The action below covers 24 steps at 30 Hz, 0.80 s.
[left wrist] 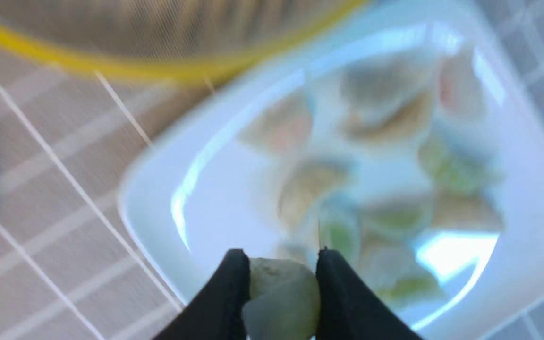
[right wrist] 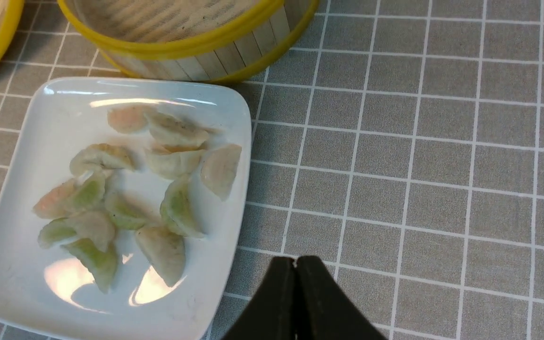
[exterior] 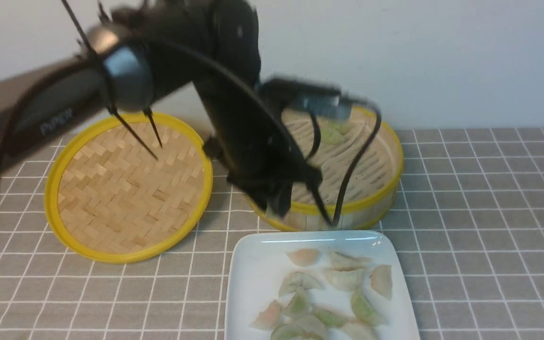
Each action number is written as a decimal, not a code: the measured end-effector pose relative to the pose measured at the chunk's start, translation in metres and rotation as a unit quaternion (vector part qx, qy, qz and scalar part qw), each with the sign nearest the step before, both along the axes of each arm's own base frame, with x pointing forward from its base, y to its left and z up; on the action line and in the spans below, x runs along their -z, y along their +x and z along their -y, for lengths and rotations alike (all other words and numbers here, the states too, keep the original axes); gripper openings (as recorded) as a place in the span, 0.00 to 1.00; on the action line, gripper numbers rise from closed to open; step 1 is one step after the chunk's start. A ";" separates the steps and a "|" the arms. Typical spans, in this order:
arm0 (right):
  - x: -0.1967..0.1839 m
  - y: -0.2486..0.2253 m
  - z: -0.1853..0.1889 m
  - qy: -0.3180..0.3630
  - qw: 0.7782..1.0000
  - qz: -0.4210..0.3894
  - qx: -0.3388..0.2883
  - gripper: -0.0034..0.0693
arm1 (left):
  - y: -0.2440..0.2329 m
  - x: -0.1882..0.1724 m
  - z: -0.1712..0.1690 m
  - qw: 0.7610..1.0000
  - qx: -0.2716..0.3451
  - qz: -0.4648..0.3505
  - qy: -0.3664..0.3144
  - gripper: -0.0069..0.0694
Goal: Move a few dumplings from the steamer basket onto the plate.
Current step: Use the left arm to put the dumpling into the plate, then use the right arm to grab a dumpling from inside the steamer
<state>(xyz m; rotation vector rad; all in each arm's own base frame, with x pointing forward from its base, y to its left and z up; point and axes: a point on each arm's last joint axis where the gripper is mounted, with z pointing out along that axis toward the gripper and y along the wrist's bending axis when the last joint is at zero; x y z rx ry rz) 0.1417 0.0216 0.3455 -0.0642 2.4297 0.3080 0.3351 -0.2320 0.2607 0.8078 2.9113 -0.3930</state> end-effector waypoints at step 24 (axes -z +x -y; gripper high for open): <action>-0.023 0.041 -0.011 0.029 0.997 0.022 -0.061 0.03 | 0.004 -0.009 -0.001 0.999 0.019 0.036 0.005 0.17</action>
